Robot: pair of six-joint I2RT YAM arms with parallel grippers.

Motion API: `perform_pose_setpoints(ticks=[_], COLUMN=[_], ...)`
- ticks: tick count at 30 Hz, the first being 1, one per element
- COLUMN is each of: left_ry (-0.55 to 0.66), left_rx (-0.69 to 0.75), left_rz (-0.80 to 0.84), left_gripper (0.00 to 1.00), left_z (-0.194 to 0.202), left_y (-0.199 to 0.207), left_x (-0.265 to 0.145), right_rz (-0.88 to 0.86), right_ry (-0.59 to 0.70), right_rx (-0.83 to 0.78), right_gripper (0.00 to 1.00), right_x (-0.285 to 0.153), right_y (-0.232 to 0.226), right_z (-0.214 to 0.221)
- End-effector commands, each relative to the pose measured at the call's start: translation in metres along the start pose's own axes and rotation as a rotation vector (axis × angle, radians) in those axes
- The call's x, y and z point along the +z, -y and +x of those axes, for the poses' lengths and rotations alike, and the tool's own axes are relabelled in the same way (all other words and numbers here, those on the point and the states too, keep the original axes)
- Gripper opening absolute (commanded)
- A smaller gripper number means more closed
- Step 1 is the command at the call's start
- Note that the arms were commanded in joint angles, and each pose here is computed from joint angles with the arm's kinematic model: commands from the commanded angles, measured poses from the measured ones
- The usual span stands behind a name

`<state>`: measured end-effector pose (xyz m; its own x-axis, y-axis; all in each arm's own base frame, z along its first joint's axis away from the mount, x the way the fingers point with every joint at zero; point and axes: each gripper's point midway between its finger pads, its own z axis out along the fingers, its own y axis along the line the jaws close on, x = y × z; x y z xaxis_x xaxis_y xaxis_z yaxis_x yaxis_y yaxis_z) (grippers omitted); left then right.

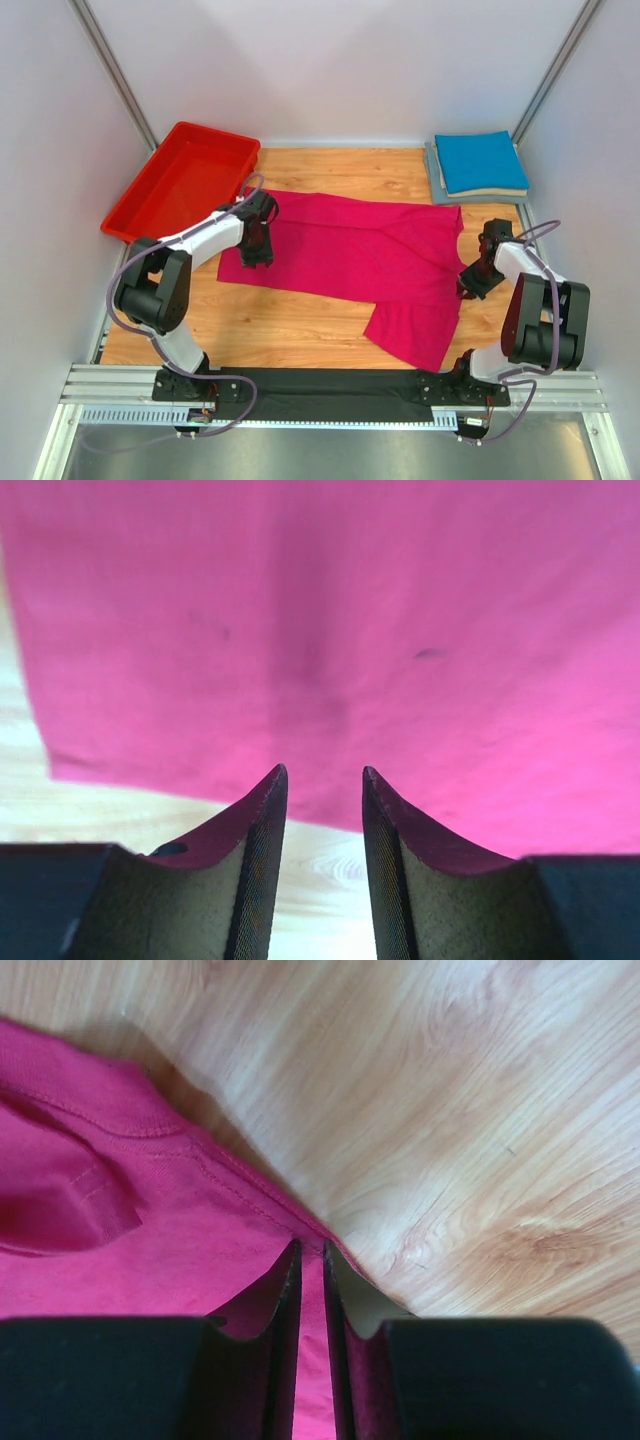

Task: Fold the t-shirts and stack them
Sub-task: Fold the tshirt

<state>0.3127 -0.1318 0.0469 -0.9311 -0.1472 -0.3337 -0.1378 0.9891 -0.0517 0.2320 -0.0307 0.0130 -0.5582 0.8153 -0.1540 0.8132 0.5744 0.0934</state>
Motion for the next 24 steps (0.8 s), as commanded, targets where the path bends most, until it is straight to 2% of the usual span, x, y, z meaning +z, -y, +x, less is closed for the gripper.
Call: perform_pose_setpoints(ticks=[1, 4, 9, 15, 20, 24], left_ry=[-0.113, -0.18, -0.223, -0.26, -0.207, -0.088], left_rx=[-0.115, -0.15, -0.164, -0.17, -0.157, -0.118], left_rz=[-0.038, -0.085, -0.224, -0.248, -0.154, -0.028], left_gripper=[0.43, 0.43, 0.43, 0.44, 0.5, 0.53], left_z=[0.037, 0.058, 0.082, 0.103, 0.09, 0.04], left_y=[-0.004, -0.009, -0.02, -0.001, 0.025, 0.042], left_x=[0.012, 0.017, 0.02, -0.001, -0.038, -0.059], right_rz=[0.099, 0.152, 0.209, 0.213, 0.156, 0.042], right_ry=[0.073, 0.047, 0.046, 0.063, 0.084, 0.131], right_rx=[-0.01, -0.027, -0.015, 0.018, 0.004, -0.066], right_gripper=[0.15, 0.14, 0.14, 0.14, 0.15, 0.2], right_x=[0.009, 0.017, 0.025, 0.022, -0.004, -0.042], right_y=[0.01, 0.019, 0.041, 0.06, 0.046, 0.004], right_z=[-0.023, -0.029, -0.045, -0.071, -0.077, -0.091])
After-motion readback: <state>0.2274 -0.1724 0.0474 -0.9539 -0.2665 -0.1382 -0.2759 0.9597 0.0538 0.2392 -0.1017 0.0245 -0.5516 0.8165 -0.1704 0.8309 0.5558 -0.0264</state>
